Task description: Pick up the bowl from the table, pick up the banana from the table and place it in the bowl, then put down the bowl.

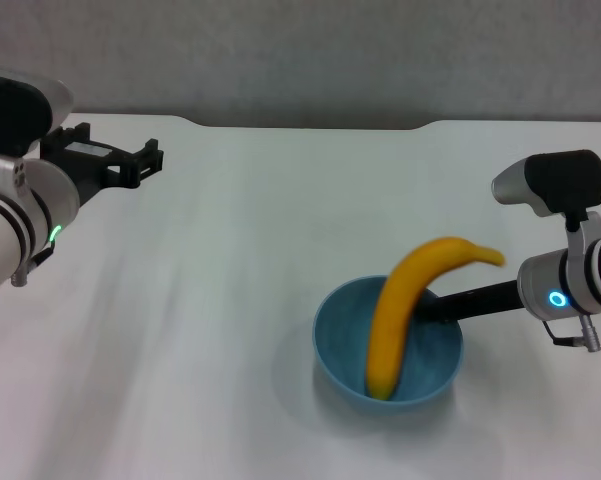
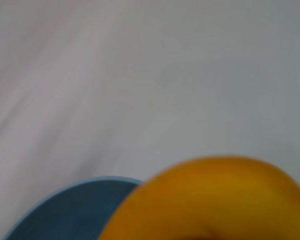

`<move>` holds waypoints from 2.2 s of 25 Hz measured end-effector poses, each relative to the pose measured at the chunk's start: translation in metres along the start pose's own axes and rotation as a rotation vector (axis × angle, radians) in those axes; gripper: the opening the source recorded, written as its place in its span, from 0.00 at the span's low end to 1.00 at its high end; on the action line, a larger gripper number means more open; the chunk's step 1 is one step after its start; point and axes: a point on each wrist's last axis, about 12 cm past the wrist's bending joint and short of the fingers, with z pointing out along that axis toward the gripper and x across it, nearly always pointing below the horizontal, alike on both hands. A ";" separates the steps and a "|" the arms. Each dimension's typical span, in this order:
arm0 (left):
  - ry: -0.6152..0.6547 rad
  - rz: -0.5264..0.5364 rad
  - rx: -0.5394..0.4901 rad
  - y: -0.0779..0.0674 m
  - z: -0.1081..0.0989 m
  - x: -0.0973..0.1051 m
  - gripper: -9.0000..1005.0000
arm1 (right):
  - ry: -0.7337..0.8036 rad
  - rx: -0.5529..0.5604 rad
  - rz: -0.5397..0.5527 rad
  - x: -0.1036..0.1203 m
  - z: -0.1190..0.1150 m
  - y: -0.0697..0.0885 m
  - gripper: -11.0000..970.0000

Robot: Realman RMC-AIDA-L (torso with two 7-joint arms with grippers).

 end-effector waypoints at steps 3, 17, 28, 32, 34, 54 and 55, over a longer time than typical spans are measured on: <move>-0.003 0.000 0.002 0.000 0.000 0.001 0.87 | -0.007 -0.002 -0.009 0.000 0.000 0.001 0.20; 0.032 -0.011 -0.004 0.001 0.001 0.012 0.87 | -0.098 -0.050 -0.014 0.004 -0.024 -0.007 0.69; 0.002 -0.086 -0.006 0.007 -0.008 0.024 0.87 | -0.290 -0.043 -0.083 0.018 -0.059 -0.016 0.68; -0.035 -0.125 -0.003 0.011 -0.014 0.031 0.87 | -0.422 -0.049 -0.116 0.030 -0.069 -0.021 0.68; -0.067 -0.138 0.007 0.012 -0.018 0.037 0.87 | -0.483 -0.040 -0.121 0.038 -0.072 -0.026 0.68; -0.230 -0.343 0.108 0.033 -0.026 0.124 0.87 | -0.940 0.173 -0.052 0.126 -0.070 -0.057 0.67; -0.230 -0.371 0.114 0.035 -0.025 0.127 0.87 | -0.953 0.189 -0.041 0.129 -0.071 -0.058 0.67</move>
